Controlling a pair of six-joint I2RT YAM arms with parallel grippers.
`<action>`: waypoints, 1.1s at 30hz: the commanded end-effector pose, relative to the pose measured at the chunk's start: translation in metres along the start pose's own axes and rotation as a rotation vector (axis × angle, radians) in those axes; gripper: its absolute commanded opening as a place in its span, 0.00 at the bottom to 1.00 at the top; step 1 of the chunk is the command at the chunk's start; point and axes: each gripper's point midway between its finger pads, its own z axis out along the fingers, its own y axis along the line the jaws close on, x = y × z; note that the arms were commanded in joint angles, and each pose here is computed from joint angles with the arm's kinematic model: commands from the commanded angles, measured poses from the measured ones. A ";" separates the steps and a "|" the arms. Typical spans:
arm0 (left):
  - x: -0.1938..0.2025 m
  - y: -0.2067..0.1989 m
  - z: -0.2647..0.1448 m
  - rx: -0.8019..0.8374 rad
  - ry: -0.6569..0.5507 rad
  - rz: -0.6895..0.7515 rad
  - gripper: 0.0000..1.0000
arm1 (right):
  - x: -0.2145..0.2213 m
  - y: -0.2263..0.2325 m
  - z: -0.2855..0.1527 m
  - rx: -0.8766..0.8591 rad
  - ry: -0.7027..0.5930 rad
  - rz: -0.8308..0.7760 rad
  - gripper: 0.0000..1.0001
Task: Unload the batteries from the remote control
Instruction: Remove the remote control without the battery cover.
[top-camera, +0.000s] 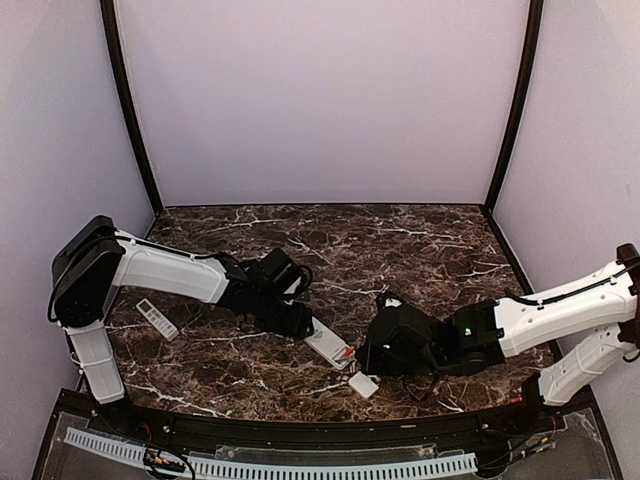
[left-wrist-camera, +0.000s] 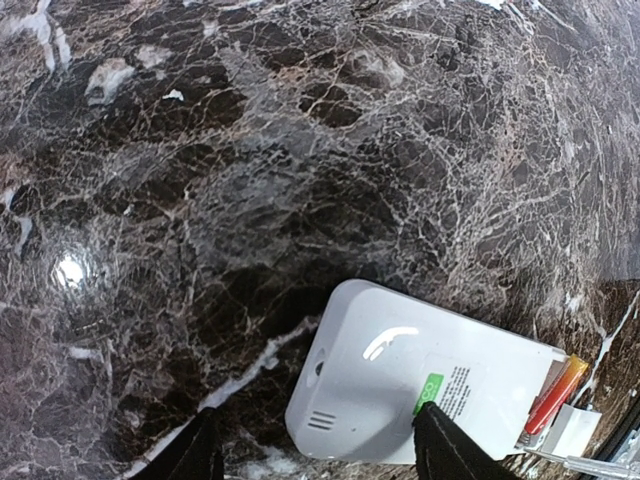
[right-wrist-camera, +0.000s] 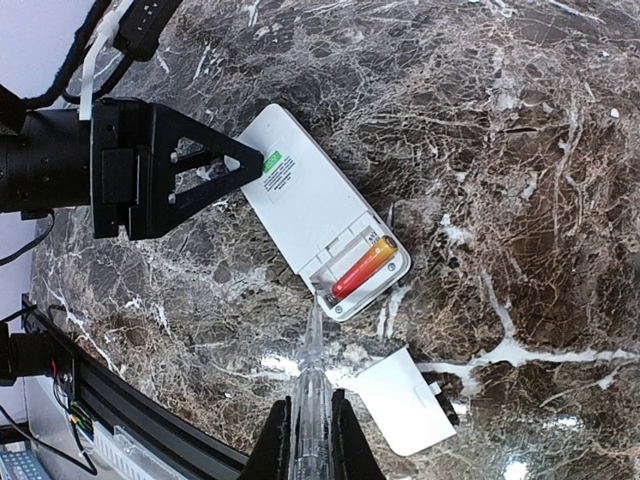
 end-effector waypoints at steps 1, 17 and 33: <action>0.006 0.006 0.003 -0.020 0.031 0.008 0.64 | 0.003 -0.003 0.001 0.034 0.000 -0.016 0.00; 0.012 0.007 0.007 -0.015 0.044 0.000 0.62 | 0.000 -0.003 -0.002 0.013 -0.014 -0.003 0.00; 0.011 0.007 0.007 -0.017 0.047 0.006 0.62 | -0.001 -0.019 -0.002 0.194 -0.020 -0.049 0.00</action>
